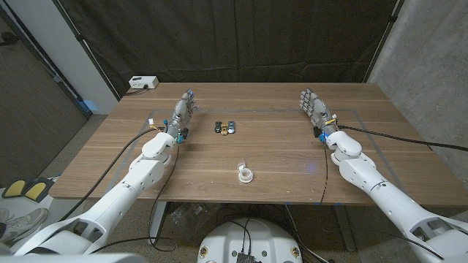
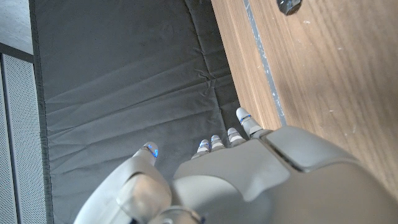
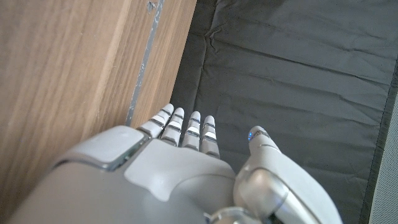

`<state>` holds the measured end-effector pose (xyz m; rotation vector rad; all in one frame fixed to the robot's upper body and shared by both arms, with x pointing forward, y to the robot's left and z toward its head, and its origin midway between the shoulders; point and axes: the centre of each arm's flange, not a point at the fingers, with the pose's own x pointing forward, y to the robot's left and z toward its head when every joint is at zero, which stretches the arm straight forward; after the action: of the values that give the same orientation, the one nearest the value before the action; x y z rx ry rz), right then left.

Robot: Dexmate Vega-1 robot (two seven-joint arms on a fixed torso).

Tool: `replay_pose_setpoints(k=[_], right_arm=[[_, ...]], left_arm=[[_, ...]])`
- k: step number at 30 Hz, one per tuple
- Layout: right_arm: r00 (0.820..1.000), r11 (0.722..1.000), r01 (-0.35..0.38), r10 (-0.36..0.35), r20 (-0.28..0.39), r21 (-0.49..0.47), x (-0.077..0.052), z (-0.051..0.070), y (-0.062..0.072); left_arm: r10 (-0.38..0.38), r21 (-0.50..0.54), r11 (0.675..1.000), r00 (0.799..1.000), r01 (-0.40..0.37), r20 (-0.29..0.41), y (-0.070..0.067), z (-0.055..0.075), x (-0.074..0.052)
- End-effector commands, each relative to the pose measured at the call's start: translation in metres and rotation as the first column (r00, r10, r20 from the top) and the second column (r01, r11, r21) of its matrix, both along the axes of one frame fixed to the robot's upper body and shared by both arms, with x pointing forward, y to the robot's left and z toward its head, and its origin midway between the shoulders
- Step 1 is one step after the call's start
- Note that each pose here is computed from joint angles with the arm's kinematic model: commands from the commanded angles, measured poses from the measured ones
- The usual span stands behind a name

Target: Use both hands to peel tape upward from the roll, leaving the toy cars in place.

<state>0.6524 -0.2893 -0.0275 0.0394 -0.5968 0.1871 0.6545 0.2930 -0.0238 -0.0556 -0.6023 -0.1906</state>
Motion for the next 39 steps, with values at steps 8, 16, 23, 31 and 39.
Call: replay_pose_setpoints(k=[8, 16, 23, 31, 39], right_arm=[[0.997, 0.994, 0.074, -0.073, 0.010, -0.083, -0.012, 0.002, 0.003], [0.987, 0.958, 0.161, -0.153, 0.051, -0.236, -0.037, 0.012, 0.014], [0.975, 0.926, 0.218, -0.189, 0.120, -0.309, -0.058, 0.017, 0.023], [0.947, 0.869, 0.310, -0.248, 0.204, -0.384, -0.087, 0.019, 0.036], [0.898, 0.780, 0.428, -0.311, 0.312, -0.457, -0.123, 0.024, 0.054]], left_arm=[[0.012, 0.047, 0.999, 1.000, -0.012, -0.003, -0.006, -0.001, 0.001], [0.005, 0.067, 0.998, 1.000, -0.004, -0.011, -0.010, -0.002, 0.000], [-0.011, 0.083, 0.996, 1.000, 0.011, -0.010, -0.013, -0.001, -0.002], [-0.023, 0.094, 0.995, 1.000, 0.024, -0.010, -0.014, -0.003, -0.004], [-0.043, 0.107, 0.993, 0.999, 0.044, -0.008, -0.020, -0.003, -0.005]])
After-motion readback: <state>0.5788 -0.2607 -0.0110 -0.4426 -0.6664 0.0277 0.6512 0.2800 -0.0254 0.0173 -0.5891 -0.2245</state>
